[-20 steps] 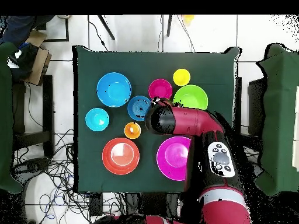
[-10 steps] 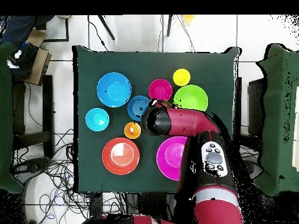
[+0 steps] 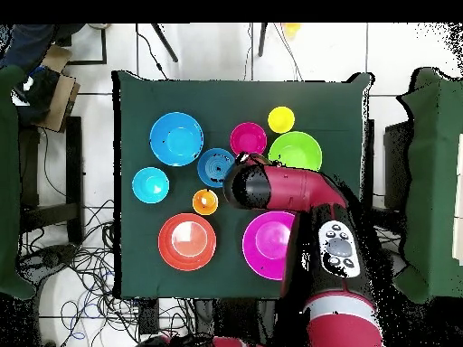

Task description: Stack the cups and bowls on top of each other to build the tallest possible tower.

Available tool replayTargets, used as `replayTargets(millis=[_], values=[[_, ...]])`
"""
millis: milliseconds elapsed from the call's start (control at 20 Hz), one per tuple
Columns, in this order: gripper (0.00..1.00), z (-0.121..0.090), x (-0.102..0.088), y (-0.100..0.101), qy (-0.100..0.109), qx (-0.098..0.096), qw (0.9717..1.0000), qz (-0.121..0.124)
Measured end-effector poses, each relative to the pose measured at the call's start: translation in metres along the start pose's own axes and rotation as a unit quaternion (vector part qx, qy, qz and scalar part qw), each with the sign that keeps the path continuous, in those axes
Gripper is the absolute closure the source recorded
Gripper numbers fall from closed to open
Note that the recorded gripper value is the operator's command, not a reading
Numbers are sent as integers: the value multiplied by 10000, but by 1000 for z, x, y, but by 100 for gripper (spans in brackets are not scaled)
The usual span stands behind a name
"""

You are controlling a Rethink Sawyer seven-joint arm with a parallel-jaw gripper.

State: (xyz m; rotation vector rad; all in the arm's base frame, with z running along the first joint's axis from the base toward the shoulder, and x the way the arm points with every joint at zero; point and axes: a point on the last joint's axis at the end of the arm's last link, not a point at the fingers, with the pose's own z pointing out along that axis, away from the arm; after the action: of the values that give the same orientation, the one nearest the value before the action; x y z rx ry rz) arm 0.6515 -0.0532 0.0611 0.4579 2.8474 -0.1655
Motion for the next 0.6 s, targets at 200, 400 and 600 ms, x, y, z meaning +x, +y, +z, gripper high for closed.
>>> replayTargets(millis=[200, 400, 600], values=[[0, -8, -8, -27, 149, 101, 9996, 198], [0, -15, -15, -57, 286, 185, 9985, 430], [0, -21, -24, -94, 366, 271, 9966, 688]])
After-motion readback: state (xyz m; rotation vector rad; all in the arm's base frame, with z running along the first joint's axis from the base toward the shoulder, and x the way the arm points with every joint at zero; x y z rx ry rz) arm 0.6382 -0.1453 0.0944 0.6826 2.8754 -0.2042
